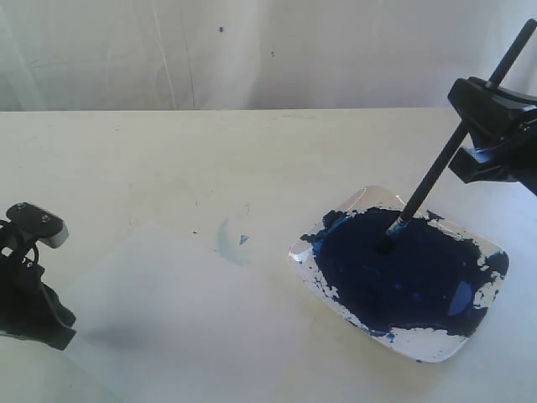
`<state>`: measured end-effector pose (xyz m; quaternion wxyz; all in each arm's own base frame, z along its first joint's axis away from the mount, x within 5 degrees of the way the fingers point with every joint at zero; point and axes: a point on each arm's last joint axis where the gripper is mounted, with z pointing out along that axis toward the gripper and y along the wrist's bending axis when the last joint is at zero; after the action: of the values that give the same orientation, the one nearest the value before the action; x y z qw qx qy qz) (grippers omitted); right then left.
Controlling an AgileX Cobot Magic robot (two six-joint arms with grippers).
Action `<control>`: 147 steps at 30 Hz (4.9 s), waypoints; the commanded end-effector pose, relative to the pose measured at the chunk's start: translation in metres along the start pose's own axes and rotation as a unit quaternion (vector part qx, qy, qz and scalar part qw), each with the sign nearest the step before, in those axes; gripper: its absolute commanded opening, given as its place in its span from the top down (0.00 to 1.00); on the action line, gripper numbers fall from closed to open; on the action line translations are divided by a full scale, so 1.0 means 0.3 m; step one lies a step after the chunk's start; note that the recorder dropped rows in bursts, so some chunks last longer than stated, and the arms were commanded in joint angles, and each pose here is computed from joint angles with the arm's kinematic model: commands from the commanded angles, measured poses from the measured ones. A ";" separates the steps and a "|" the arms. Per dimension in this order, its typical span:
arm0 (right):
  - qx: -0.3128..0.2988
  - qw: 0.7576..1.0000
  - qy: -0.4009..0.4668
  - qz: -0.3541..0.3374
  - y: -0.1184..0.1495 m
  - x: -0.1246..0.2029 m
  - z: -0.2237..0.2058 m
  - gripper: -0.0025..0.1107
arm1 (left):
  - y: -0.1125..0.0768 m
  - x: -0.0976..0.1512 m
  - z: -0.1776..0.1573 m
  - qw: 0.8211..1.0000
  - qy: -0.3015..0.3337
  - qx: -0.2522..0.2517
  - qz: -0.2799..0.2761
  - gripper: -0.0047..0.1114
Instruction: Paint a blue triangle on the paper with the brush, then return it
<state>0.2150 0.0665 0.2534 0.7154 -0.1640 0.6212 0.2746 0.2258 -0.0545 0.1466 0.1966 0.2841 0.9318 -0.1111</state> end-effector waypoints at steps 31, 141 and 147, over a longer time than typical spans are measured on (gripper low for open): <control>-0.063 0.997 -0.015 -0.039 0.033 -0.018 0.001 0.98 | -0.003 0.020 0.037 0.999 0.025 0.018 -0.010 0.96; -0.318 0.946 0.064 0.024 0.572 0.266 0.499 0.98 | -0.004 0.021 0.037 0.999 0.026 0.020 -0.011 0.96; -0.294 0.953 0.072 0.014 0.525 0.256 0.511 0.98 | -0.004 0.021 0.037 0.999 0.026 0.020 -0.011 0.96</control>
<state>0.2425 0.3008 0.2176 0.5752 -0.3807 0.5613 0.4573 0.2266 -0.0548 0.1355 0.1731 0.2825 0.9363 -0.1163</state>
